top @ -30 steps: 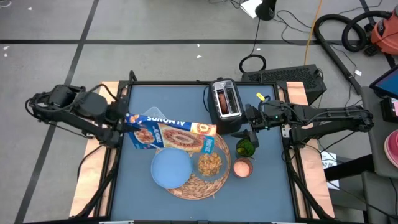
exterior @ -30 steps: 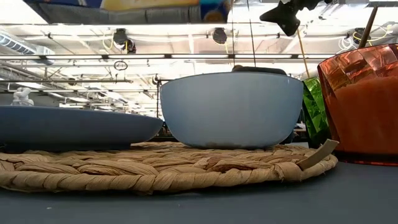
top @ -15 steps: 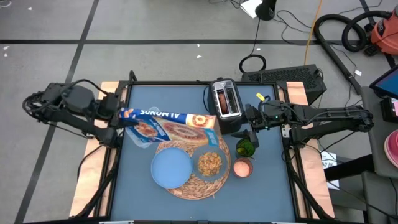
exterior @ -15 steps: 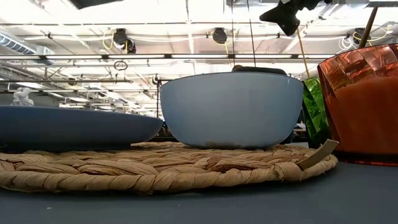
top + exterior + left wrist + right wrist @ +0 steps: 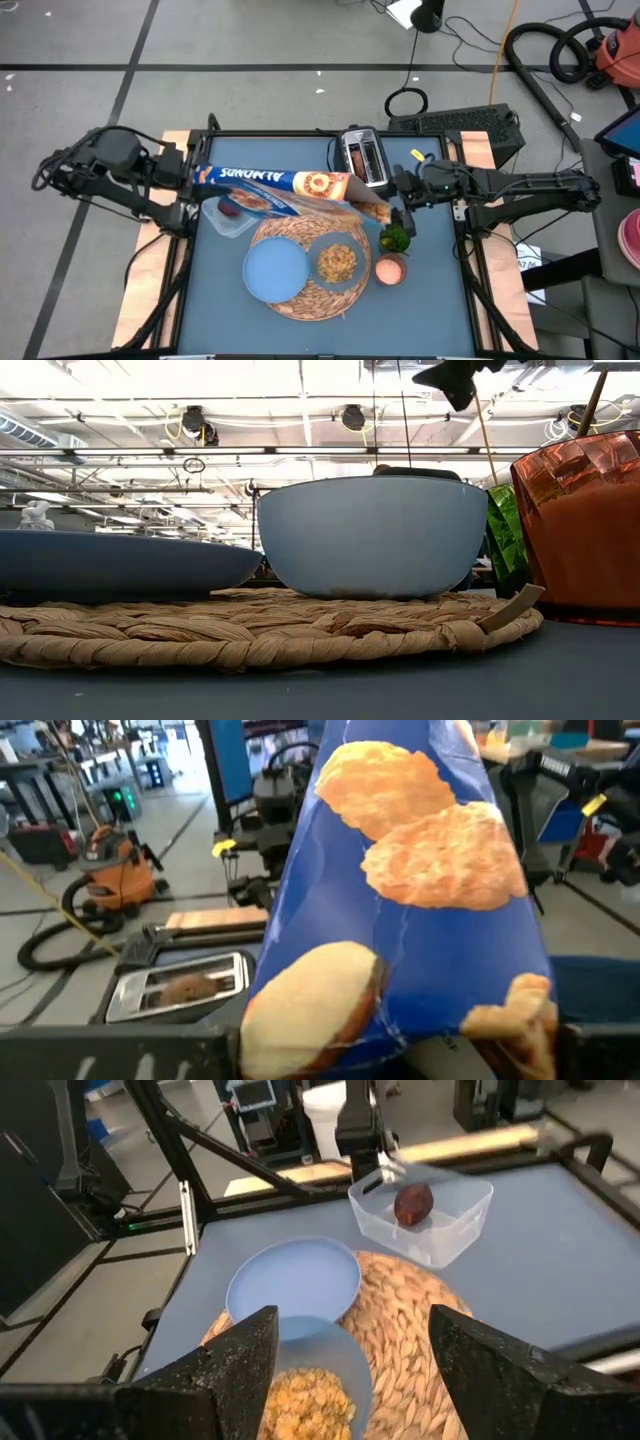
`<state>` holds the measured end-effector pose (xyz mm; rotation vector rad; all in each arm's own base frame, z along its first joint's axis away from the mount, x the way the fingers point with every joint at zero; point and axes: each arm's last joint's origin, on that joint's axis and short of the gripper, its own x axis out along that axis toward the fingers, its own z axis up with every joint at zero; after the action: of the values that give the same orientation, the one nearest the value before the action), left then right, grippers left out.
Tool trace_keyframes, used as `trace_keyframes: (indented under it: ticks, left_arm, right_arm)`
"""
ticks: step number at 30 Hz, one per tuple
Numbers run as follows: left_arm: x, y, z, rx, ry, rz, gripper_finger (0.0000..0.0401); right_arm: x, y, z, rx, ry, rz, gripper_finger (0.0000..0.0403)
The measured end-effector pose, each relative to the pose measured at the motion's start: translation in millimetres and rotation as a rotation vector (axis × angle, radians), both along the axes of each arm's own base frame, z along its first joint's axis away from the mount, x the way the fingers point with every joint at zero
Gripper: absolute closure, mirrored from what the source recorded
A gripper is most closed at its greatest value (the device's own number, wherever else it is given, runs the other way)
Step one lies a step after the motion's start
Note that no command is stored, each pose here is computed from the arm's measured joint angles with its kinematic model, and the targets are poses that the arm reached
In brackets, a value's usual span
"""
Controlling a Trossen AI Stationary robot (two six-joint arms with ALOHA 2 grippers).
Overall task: Arrange a breakfast setting
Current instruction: Pour the cereal from the cereal box into the blue bowl on the table mat
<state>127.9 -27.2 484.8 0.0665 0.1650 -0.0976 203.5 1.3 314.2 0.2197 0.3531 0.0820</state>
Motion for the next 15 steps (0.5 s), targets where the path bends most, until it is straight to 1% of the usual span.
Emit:
trace_keyframes:
  ticks: [4, 8, 15]
  left_arm:
    - [7, -2, 6, -0.014, -0.059, 0.001, 0.0275]
    - [14, -3, 12, -0.014, -0.128, 0.014, 0.0275]
    - [37, -8, 20, 0.01, -0.244, 0.046, 0.0275]
  right_arm:
    - [2, 0, 5, -0.037, -0.059, 0.01, 0.0149]
    - [4, 0, 13, -0.076, -0.147, 0.019, 0.0149]
    - [6, 0, 29, -0.162, -0.324, 0.028, 0.0149]
